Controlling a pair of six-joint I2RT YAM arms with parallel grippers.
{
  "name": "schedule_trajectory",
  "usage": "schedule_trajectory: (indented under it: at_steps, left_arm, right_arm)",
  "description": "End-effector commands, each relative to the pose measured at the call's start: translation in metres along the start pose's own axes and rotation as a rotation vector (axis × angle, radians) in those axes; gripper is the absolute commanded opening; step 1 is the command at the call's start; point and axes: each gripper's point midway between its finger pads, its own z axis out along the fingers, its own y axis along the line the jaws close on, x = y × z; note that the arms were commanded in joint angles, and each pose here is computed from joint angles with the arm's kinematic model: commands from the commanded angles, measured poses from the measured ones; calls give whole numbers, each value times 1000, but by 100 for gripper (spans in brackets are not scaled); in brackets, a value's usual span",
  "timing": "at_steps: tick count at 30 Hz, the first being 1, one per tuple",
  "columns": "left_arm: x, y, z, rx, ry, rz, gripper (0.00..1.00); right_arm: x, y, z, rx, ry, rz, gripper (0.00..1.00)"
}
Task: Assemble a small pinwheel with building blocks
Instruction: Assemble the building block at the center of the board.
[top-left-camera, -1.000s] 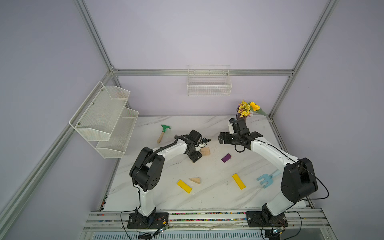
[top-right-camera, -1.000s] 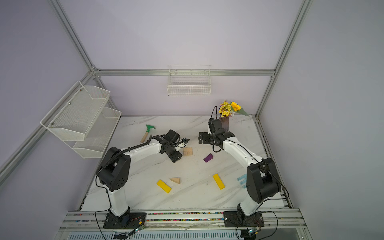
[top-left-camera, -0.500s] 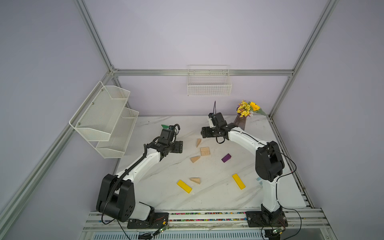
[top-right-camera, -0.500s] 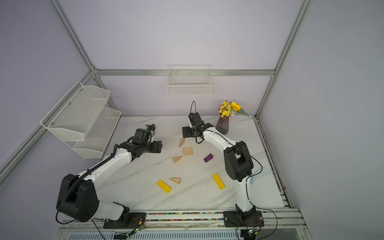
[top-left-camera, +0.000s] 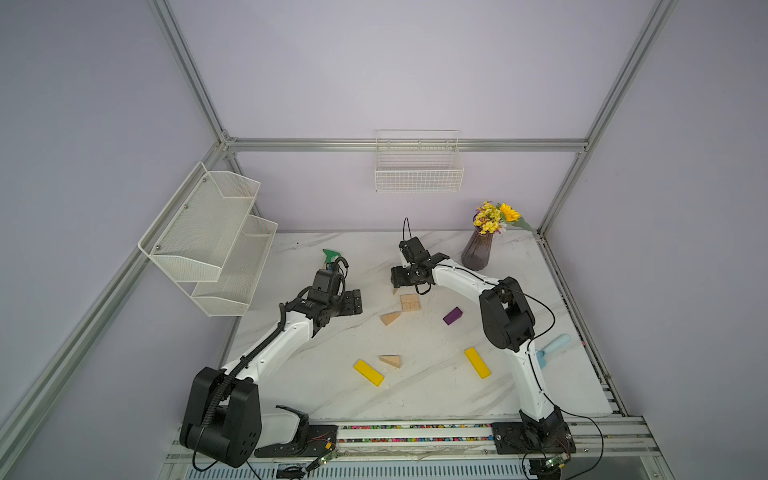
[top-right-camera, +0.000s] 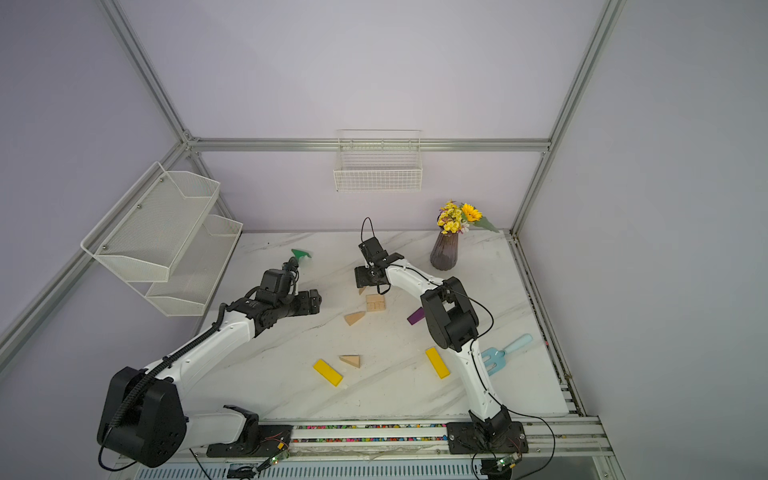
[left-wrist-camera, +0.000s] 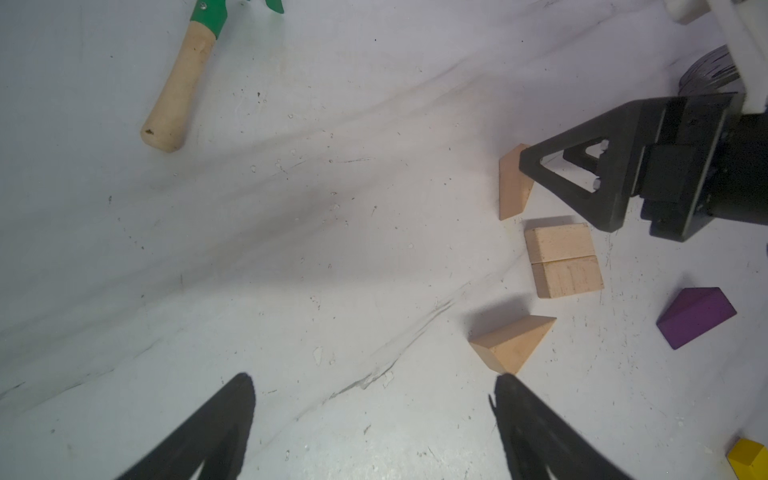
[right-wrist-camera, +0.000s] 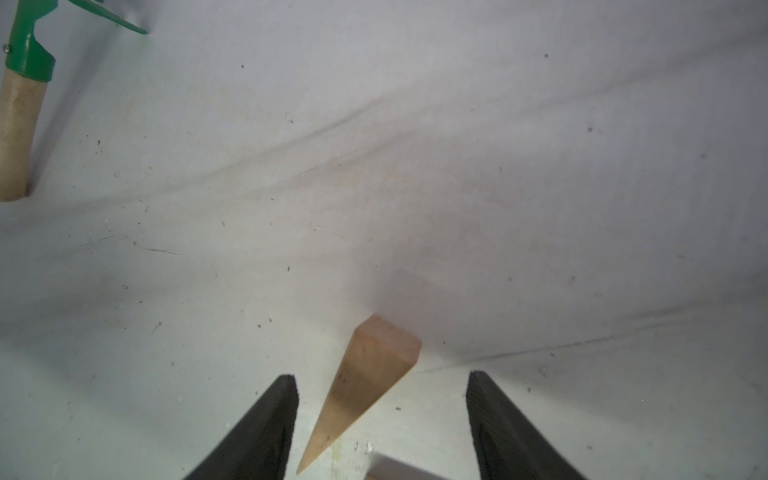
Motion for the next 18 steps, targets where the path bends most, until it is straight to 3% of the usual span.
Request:
schedule_trajectory:
  at_steps: [1,11,18]
  left_arm:
    - [-10,-9,-4,47,-39,-32,92]
    - [-3,-15,4,81,-14,-32,93]
    - [5,-16,8,100,3,-49,95]
  right_arm:
    - [11,2,14,25,38,-11,57]
    - [20,6,32,25,72,-43,30]
    - [16,17,43,5,55,-138,21]
